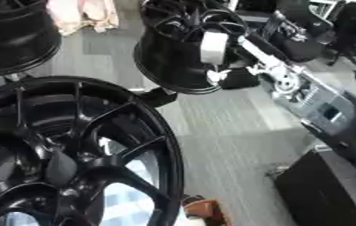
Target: Pull the pin out of the wheel hub.
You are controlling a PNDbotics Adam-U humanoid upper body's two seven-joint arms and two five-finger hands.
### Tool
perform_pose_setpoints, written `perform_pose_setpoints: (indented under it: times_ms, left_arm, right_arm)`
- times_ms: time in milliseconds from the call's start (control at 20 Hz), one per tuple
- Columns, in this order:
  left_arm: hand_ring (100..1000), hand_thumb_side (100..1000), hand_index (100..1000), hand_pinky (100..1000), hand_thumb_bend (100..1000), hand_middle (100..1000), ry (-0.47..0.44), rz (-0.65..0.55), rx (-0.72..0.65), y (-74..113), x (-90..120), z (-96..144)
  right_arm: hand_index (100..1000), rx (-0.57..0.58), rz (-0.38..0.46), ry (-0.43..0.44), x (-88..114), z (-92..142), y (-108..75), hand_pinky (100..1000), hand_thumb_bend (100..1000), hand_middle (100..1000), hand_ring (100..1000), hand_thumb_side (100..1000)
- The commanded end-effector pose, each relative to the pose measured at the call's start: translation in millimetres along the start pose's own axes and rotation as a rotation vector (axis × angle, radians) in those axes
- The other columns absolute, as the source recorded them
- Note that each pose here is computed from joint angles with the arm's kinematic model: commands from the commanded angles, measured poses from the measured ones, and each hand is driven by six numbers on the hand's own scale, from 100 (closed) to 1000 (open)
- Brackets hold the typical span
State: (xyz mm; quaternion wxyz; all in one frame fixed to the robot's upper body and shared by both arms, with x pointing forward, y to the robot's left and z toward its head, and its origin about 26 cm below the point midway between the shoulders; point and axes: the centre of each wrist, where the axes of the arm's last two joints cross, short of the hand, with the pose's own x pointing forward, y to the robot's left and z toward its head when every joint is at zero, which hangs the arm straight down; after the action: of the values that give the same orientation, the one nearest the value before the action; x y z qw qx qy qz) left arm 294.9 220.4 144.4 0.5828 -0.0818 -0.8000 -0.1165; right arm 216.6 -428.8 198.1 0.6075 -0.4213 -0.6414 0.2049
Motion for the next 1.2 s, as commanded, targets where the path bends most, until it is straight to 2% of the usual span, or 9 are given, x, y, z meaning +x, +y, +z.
perform_pose_setpoints:
  times_ms: [50,250,450,500,550,850,1050,1100,1200]
  left_arm:
    - [656,842,756,805,100,614,-0.037,-0.020,0.011,3.3,10,1]
    - [656,840,756,805,100,614,-0.045,-0.026,0.019,3.1,11,1]
    - [656,832,756,806,100,614,-0.058,-0.029,0.023,3.0,13,2]
    - [656,829,756,806,100,614,-0.062,-0.030,0.021,2.8,14,2]
    - [656,830,757,806,100,615,-0.065,-0.029,0.018,2.5,14,2]
    - [657,836,757,807,100,615,-0.064,-0.035,0.013,1.1,14,2]
    - [657,833,757,808,100,615,-0.063,-0.036,0.012,0.5,13,3]
    - [658,832,757,808,100,615,-0.063,-0.037,0.013,0.6,13,4]
    - [657,826,757,808,100,615,-0.063,-0.039,0.014,0.6,12,4]
  right_arm:
    - [703,-0.098,0.050,0.035,-21,19,6.3,804,100,580,675,107]
    - [840,-0.068,0.119,0.126,-45,47,36.4,847,100,823,800,100]
    - [840,0.011,0.223,0.325,-59,75,66.7,897,383,863,880,314]
    - [839,0.029,0.238,0.374,-60,81,74.8,904,468,863,899,293]
    - [840,0.046,0.248,0.408,-60,85,82.2,904,415,866,899,373]
    - [835,0.069,0.202,0.446,-56,90,103.6,883,366,842,868,277]
    - [831,-0.004,0.148,0.429,-52,86,106.6,852,100,810,809,134]
    - [824,-0.042,0.131,0.418,-51,84,107.2,830,100,767,771,340]
    - [802,-0.121,0.083,0.369,-47,81,112.3,812,100,746,738,440]
